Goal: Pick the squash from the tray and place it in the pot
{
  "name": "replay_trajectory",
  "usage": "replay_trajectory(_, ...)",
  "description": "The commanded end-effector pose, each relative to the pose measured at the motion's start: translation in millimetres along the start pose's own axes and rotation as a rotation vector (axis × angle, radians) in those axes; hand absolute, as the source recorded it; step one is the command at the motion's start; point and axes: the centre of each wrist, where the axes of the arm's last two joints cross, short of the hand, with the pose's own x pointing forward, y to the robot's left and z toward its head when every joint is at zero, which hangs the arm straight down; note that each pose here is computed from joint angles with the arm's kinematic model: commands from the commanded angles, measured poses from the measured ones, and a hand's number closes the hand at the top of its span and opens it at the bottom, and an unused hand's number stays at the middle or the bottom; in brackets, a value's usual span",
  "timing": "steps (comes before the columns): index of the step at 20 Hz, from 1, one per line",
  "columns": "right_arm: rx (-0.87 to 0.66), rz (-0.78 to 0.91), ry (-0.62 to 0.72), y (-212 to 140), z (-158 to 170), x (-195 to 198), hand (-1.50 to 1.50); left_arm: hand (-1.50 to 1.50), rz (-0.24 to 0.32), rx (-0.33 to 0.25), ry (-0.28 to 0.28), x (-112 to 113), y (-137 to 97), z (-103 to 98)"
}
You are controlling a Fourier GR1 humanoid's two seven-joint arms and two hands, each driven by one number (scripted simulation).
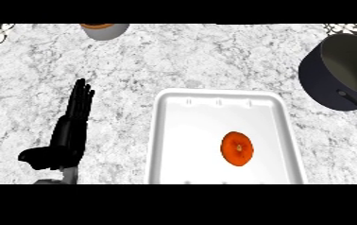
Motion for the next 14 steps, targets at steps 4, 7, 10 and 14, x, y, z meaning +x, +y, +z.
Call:
replay_trajectory(4, 0.122, 0.147, 0.198, -6.1, 22.8, 32.5, -1.50, 0.00, 0.021, -0.047, -0.020, 7.7, -8.2, -0.1)
replay_trajectory(7, 0.140, 0.174, 0.231, 11.2, 7.4, 41.1, -1.50, 0.00, 0.007, -0.058, -0.012, -0.5, -20.3, 7.7)
replay_trajectory(10, 0.166, 0.181, 0.247, 21.6, -16.7, 58.8, -1.50, 0.00, 0.018, -0.060, -0.004, 4.1, -21.2, -13.2)
replay_trajectory(14, 0.257, 0.268, 0.343, 39.2, -20.4, 71.4, -1.50, 0.00, 0.012, -0.048, -0.004, 6.7, -22.3, -7.6)
